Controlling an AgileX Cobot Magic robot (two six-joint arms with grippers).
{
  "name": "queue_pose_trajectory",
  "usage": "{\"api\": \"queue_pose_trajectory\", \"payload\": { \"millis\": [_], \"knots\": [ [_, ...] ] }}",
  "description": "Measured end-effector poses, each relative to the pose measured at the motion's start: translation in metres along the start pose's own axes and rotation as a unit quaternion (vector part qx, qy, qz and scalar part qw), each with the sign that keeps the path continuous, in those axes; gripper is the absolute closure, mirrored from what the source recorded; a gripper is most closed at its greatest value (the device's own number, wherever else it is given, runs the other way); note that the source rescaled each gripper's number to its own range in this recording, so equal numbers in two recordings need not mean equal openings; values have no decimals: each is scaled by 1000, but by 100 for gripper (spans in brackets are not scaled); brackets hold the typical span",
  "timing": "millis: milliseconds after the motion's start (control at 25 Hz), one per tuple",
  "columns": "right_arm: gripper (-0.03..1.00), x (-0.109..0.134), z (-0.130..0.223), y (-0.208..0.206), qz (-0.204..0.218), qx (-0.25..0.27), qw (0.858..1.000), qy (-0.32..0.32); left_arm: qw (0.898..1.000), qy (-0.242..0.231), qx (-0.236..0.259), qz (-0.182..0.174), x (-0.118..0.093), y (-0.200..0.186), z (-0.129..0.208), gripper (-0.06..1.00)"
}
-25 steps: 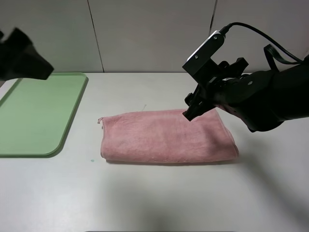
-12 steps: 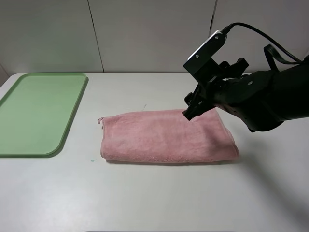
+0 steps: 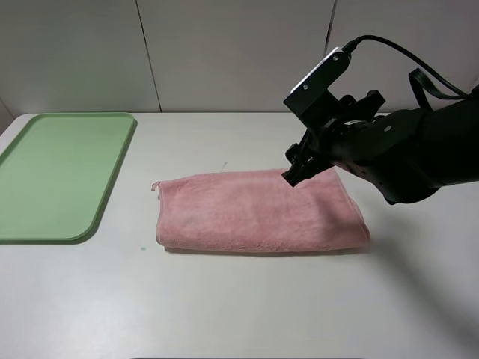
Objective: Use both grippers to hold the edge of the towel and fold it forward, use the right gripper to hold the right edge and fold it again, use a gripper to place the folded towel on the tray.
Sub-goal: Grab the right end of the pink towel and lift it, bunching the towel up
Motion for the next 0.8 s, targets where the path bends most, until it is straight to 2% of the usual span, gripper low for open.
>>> {"api": "queue_pose_trajectory", "payload": {
  "millis": [40, 160, 240, 440, 800],
  "knots": [
    [16, 0, 0, 0, 0, 0, 1000, 1, 1000, 1, 9, 3, -2, 6, 6, -4],
    [3, 1, 0, 0, -3, 1, 1000, 2, 1000, 3, 23, 10, -6, 24, 17, -4],
    [-1, 2, 0, 0, -5, 1, 1000, 2, 1000, 7, 14, 11, -7, 27, 15, -4],
    [-3, 2, 0, 0, -6, 1, 1000, 12, 999, 33, 6, 12, -8, 33, 15, -4],
    [-3, 1, 0, 0, -3, 0, 1000, 16, 999, 37, 3, 12, -8, 36, 14, -4]
  ]
}}
Point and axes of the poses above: a point on each arm's last joint axis where the gripper is mounted, y pointing out along that axis toward the gripper, x along the wrist's bending axis when the last joint is at zero, z = x × y, the point moved 6 cm from there along y, pointing out along that axis toward the gripper, and after that the axes turned 13 degrees about y, right-handed, at the moved point
